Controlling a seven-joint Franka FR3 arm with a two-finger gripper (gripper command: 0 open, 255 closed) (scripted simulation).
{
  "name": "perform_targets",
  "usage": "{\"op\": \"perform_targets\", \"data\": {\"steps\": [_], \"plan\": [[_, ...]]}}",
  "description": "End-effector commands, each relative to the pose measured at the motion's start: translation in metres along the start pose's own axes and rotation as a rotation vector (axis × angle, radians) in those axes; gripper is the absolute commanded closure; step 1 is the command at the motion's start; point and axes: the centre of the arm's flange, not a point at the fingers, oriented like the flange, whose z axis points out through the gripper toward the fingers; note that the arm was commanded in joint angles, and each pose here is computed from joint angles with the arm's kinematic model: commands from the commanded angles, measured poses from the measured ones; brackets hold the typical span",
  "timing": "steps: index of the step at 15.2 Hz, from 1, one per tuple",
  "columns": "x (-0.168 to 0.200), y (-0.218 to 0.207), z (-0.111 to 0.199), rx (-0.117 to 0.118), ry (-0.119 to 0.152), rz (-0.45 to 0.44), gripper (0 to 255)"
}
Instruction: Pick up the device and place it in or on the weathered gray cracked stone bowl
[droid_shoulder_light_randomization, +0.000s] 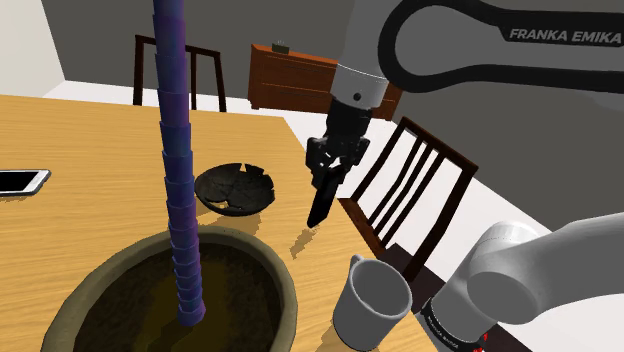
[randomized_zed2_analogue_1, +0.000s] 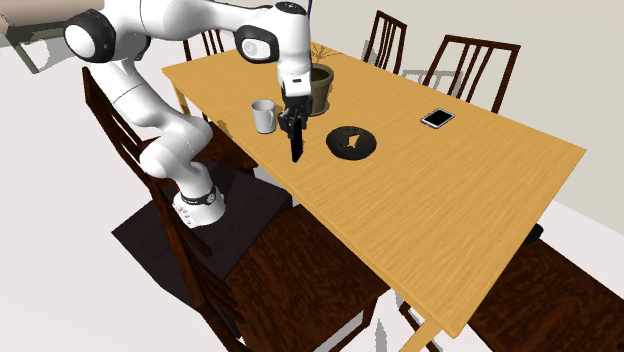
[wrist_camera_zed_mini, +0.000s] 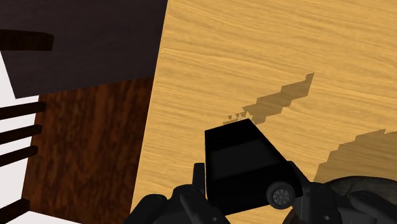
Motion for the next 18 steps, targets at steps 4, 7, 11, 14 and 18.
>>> {"op": "perform_targets", "data": {"steps": [4,7,11,14,18], "plan": [[0.0,-0.001,-0.024,0.0,0.0,0.0,255],[-0.001,-0.002,-0.04,0.0,0.0,0.0,255],[-0.001,-0.002,-0.061,0.0,0.0,0.0,255],[-0.002,-0.003,-0.077,0.0,0.0,0.0,255],[-0.002,-0.004,-0.098,0.0,0.0,0.0,255]]}}
